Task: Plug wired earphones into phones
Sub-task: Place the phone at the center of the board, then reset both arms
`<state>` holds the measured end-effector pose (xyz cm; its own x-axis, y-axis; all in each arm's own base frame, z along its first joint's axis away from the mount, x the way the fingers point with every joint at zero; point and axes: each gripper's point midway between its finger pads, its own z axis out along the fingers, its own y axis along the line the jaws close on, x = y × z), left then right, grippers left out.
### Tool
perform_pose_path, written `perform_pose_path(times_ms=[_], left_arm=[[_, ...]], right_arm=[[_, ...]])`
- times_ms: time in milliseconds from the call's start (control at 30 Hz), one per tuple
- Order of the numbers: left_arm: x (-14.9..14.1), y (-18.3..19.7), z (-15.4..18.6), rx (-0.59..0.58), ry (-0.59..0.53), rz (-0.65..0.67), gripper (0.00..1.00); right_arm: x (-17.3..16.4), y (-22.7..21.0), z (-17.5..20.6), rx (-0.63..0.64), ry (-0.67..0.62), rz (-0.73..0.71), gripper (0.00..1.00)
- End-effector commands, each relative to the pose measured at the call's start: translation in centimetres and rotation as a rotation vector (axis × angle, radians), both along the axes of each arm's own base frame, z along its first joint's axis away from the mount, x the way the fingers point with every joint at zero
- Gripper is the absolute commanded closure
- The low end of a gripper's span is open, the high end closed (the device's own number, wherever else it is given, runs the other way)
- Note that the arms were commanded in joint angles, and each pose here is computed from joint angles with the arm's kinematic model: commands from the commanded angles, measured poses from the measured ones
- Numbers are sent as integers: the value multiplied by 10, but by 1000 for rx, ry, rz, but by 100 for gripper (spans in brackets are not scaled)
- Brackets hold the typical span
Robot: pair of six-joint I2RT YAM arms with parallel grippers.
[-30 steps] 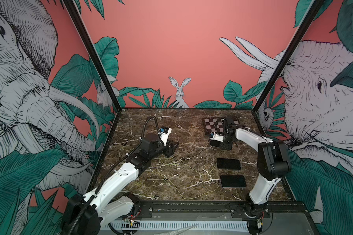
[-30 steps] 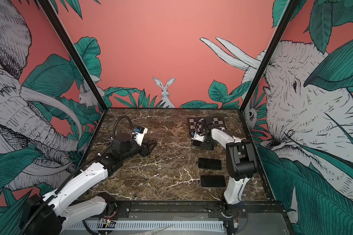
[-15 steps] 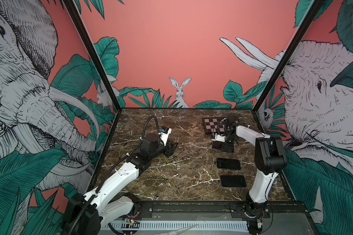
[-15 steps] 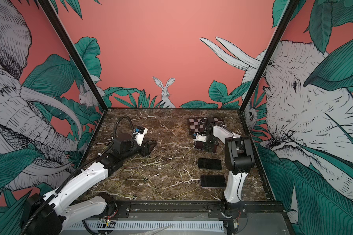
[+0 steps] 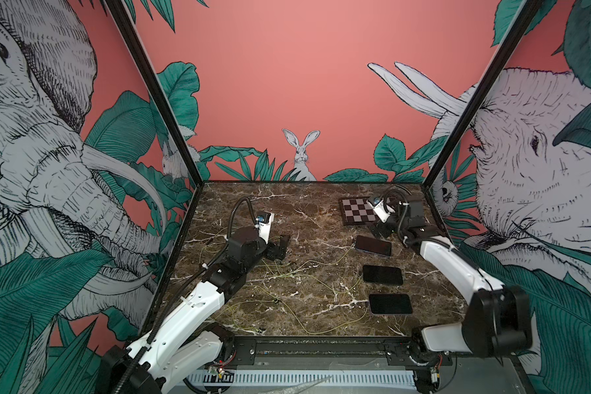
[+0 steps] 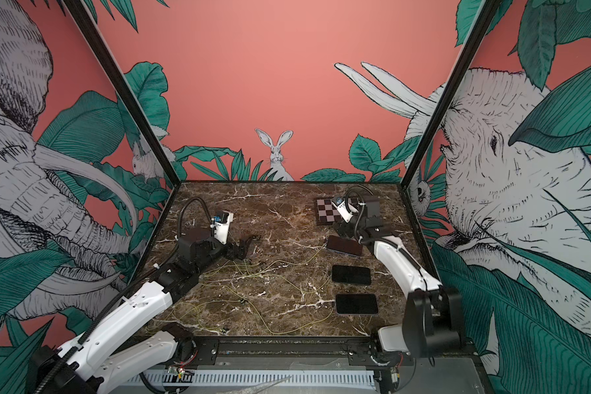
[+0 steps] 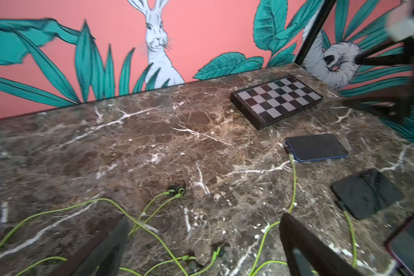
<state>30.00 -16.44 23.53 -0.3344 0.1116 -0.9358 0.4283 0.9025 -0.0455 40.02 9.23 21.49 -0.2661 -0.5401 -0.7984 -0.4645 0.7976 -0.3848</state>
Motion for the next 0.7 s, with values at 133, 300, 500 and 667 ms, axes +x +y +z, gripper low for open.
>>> perform_pose_path(times_ms=[133, 300, 500, 667], left_arm=[[26, 69, -10, 149, -4, 313, 0], [30, 96, -43, 234, 12, 419, 1], [28, 157, -89, 196, 121, 709, 1], [35, 168, -82, 263, 82, 702, 0]], right_arm=[[-50, -45, 19, 325, -318, -298, 1], [-69, -74, -31, 192, -272, -424, 1], [-76, -94, -75, 167, -223, -550, 1], [-66, -97, -83, 151, -261, -569, 1]])
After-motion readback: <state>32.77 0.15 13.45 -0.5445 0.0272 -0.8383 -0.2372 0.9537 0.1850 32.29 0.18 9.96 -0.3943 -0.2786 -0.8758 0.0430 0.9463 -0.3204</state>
